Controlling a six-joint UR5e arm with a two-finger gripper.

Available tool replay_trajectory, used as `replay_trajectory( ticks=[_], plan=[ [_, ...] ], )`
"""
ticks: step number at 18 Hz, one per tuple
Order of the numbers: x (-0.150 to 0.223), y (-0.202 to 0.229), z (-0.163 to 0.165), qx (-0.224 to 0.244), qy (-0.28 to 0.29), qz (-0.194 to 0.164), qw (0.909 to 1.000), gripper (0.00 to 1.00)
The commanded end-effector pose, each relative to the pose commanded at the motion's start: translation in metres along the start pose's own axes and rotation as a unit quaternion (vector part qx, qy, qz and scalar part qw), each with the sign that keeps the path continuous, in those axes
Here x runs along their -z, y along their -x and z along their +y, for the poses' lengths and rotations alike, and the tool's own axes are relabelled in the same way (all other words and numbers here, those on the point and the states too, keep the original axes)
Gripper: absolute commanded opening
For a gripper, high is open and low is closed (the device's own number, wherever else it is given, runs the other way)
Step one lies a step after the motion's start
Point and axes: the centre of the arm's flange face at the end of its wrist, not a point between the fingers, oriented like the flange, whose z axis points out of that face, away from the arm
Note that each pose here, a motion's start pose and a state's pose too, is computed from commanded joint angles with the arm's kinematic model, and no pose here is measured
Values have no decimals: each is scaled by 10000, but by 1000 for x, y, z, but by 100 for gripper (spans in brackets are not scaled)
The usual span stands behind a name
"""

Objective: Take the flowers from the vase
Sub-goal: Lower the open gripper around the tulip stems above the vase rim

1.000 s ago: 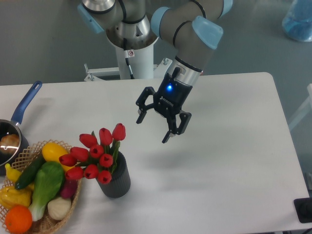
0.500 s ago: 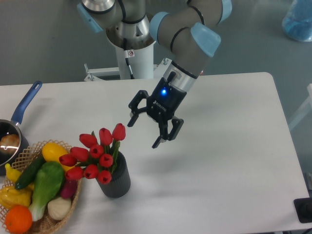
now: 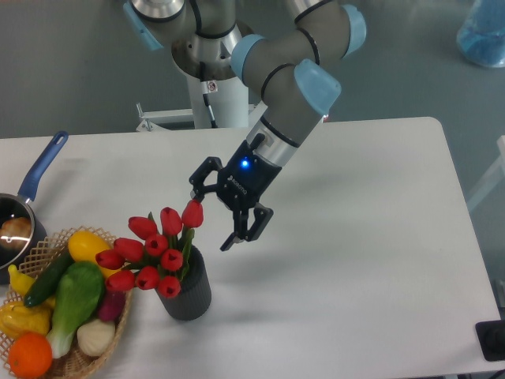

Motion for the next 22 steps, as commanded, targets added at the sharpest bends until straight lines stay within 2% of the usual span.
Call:
replay_trajectory(
  ticks=[6, 22],
  plan=[
    [-11, 4, 0, -84, -279, 57, 9996, 100],
    [-31, 13, 0, -48, -422, 234, 9988, 100]
  ],
)
